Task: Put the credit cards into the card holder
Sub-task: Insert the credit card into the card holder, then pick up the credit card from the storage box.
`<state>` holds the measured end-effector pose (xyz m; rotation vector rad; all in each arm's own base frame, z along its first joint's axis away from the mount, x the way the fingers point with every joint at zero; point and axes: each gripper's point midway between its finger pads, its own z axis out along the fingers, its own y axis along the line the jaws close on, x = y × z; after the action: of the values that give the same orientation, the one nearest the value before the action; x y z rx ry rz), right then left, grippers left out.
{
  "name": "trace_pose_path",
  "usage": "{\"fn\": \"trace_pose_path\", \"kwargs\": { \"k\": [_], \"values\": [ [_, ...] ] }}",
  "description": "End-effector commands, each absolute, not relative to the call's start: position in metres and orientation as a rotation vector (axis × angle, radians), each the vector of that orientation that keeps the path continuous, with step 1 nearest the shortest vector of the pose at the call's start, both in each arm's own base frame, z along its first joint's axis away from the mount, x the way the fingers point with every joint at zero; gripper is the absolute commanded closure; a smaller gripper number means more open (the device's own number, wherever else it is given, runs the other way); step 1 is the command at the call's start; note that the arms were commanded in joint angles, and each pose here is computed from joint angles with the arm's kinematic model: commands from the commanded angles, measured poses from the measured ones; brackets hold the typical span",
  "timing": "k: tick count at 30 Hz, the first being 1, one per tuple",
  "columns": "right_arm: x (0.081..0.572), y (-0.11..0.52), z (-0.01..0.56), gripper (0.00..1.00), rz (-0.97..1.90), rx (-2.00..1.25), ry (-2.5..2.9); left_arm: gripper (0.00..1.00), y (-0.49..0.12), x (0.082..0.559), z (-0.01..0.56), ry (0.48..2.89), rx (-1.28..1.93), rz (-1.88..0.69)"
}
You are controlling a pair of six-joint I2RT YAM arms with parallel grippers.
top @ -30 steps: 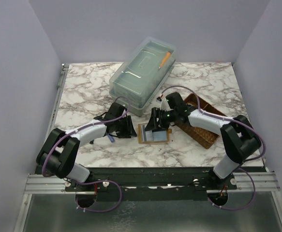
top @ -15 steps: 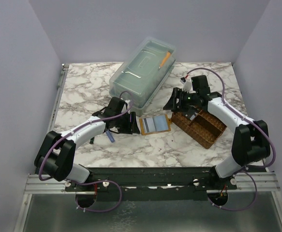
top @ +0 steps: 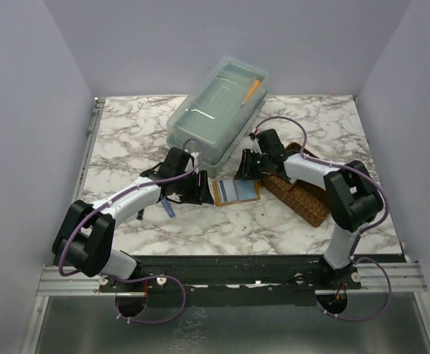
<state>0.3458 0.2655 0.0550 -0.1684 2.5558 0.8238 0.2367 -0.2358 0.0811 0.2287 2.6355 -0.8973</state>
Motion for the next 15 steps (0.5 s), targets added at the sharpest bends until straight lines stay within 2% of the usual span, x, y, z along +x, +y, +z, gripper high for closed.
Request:
{"fn": "trace_pose_path", "kwargs": {
  "k": [1, 6, 10, 12, 15],
  "values": [
    [0.362, 0.270, 0.035, 0.67, 0.735, -0.099, 2.512, 0.45, -0.236, 0.252, 0.102, 2.559, 0.250, -0.867],
    [0.298, 0.304, 0.005, 0.67, 0.819, -0.244, 2.639, 0.45, -0.239, 0.263, 0.111, 2.522, 0.268, -0.849],
    [0.259, 0.313, 0.013, 0.67, 0.914, -0.272, 2.690, 0.45, -0.239, 0.271, 0.113, 2.504, 0.286, -0.820],
    [0.263, 0.311, 0.032, 0.65, 0.904, -0.250, 2.654, 0.45, -0.238, 0.276, 0.114, 2.495, 0.295, -0.798],
    [0.288, 0.307, 0.067, 0.56, 0.803, -0.251, 2.593, 0.44, -0.239, 0.281, 0.113, 2.494, 0.304, -0.786]
  ]
}}
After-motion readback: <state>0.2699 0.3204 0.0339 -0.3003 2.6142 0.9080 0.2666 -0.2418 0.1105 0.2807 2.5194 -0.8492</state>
